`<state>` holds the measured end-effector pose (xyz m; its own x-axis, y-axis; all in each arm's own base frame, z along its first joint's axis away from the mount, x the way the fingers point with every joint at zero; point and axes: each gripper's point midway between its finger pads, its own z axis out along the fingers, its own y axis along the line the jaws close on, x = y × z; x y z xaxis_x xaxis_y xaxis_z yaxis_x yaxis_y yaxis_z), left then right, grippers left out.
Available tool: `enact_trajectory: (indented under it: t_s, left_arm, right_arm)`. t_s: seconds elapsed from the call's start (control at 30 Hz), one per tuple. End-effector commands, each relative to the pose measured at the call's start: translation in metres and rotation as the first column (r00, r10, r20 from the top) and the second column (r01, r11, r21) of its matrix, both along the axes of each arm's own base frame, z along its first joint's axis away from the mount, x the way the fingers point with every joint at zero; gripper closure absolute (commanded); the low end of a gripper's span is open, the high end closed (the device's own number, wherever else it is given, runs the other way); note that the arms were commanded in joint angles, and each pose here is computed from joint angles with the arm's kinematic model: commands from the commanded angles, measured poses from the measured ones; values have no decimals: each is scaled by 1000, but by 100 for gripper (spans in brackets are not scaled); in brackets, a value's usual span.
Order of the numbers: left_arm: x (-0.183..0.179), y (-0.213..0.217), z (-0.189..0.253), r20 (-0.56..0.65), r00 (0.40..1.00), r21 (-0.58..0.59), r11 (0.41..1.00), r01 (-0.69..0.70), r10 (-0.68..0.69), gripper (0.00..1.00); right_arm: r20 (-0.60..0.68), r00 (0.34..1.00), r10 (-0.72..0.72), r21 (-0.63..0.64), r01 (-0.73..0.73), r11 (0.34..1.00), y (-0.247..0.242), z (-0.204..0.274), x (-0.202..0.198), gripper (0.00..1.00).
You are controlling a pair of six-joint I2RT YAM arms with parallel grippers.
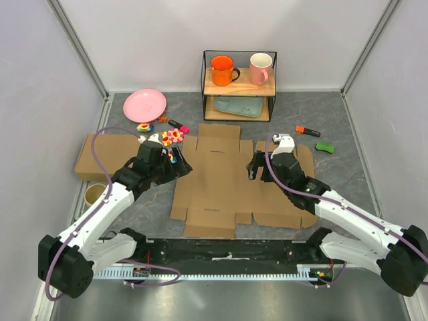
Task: Fold the paper box
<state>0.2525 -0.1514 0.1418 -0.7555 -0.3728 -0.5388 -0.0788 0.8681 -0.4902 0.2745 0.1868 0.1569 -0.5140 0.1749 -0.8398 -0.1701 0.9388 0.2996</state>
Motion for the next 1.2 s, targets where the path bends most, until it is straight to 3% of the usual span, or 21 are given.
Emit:
enact_trajectory:
  t_s: [0.0, 0.23, 0.47, 0.73, 0.9, 1.03, 1.17]
  left_arm:
    - [0, 21, -23, -59, 992, 38, 993, -107, 109, 0]
    - [2, 23, -68, -199, 969, -5, 988, -152, 148, 2]
    - [11, 2, -88, -216, 975, -97, 992, -77, 54, 5]
    - [7, -3, -102, -229, 973, -143, 987, -70, 36, 6]
    - [7, -12, -98, -202, 979, -193, 981, -33, -7, 22]
    - [7, -14, -92, -179, 983, -198, 980, -6, -30, 47]
    - [9, -16, -84, -152, 987, -208, 978, 15, -48, 63]
  right_arm:
    - [27, 1000, 11, 19, -12, 1000, 0, 4, -2, 2]
    - [49, 997, 67, 73, -70, 995, 10, 6, -7, 2]
    - [62, 994, 93, 101, -99, 990, 15, 8, -10, 2]
    - [83, 991, 109, 123, -118, 985, 15, 7, -15, 2]
    - [75, 991, 106, 121, -115, 986, 14, 1, -16, 2]
    - [72, 991, 112, 123, -120, 985, 16, 0, -16, 2]
    - [76, 991, 114, 123, -123, 985, 17, 3, -15, 2]
